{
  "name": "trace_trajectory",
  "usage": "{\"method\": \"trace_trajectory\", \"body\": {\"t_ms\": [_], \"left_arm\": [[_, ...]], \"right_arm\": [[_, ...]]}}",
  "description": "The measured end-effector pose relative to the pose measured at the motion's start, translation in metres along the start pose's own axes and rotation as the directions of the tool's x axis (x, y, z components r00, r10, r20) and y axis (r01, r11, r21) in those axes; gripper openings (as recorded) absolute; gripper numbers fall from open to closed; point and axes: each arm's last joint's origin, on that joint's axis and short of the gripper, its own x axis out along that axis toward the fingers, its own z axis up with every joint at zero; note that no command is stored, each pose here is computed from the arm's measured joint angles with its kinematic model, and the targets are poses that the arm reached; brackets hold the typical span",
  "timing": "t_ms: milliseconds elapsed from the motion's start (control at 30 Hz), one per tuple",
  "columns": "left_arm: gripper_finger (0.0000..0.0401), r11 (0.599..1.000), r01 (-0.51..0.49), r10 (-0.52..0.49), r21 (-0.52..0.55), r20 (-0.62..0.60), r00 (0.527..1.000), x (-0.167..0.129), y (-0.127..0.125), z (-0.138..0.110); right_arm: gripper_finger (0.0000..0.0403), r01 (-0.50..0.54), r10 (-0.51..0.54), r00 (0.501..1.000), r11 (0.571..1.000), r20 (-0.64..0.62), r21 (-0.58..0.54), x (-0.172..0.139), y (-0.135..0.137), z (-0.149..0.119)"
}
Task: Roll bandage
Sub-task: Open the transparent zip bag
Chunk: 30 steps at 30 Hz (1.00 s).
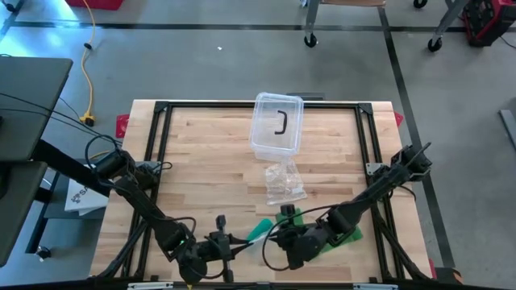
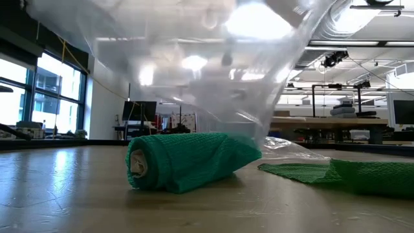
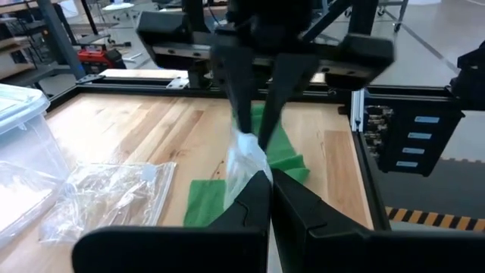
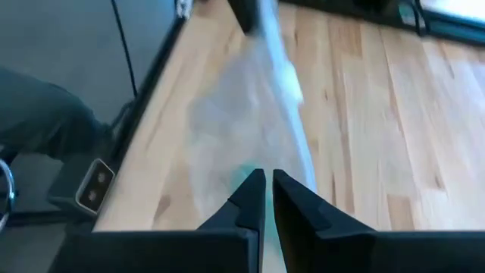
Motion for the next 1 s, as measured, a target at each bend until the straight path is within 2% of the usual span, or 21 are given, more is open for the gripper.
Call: {"method": "trace_trajectory", "body": {"t_ms": [100, 233, 400, 533, 633, 700, 800, 1000], "left_arm": [[0.0000, 1.000, 0.010, -0.010, 0.013, -0.002, 1.000, -0.002, -0.001, -0.001], [0.0000, 1.000, 0.015, -0.015, 0.016, -0.006, 1.000, -0.002, -0.001, -0.001], [0.0000, 1.000, 0.016, -0.016, 0.017, -0.007, 1.000, -0.002, -0.001, -0.001], [0.0000, 1.000, 0.019, -0.019, 0.010, -0.009, 1.000, -0.002, -0.001, -0.001], [0.0000, 1.000, 0.021, -0.021, 0.010, -0.010, 1.000, -0.002, -0.001, -0.001], [0.0000, 1.000, 0.021, -0.021, 0.010, -0.010, 1.000, -0.002, -0.001, -0.001], [0.0000, 1.000, 0.021, -0.021, 0.010, -0.011, 1.000, -0.002, -0.001, -0.001], [0.0000, 1.000, 0.021, -0.021, 0.011, -0.011, 1.000, -0.002, -0.001, -0.001]], "right_arm": [[0.0018, -0.004, 0.004, 1.000, 1.000, 0.000, 0.027, -0.007, -0.001, 0.001], [0.0022, -0.045, 0.044, 0.992, 0.999, 0.116, 0.006, -0.021, 0.005, 0.014], [0.0070, -0.084, 0.100, 0.959, 0.994, 0.265, -0.073, -0.022, 0.015, 0.027], [0.0119, 0.020, -0.010, 0.959, 0.999, 0.283, -0.032, -0.007, 0.008, 0.028], [0.0135, 0.019, -0.009, 0.965, 0.999, 0.261, -0.033, 0.004, 0.002, 0.025], [0.0136, -0.026, 0.036, 0.969, 0.999, 0.242, -0.044, 0.009, -0.001, 0.024], [0.0130, -0.043, 0.048, 0.975, 0.999, 0.215, -0.030, 0.012, -0.003, 0.022], [0.0071, -0.039, 0.045, 0.983, 0.999, 0.180, -0.036, 0.013, -0.005, 0.019]]}}
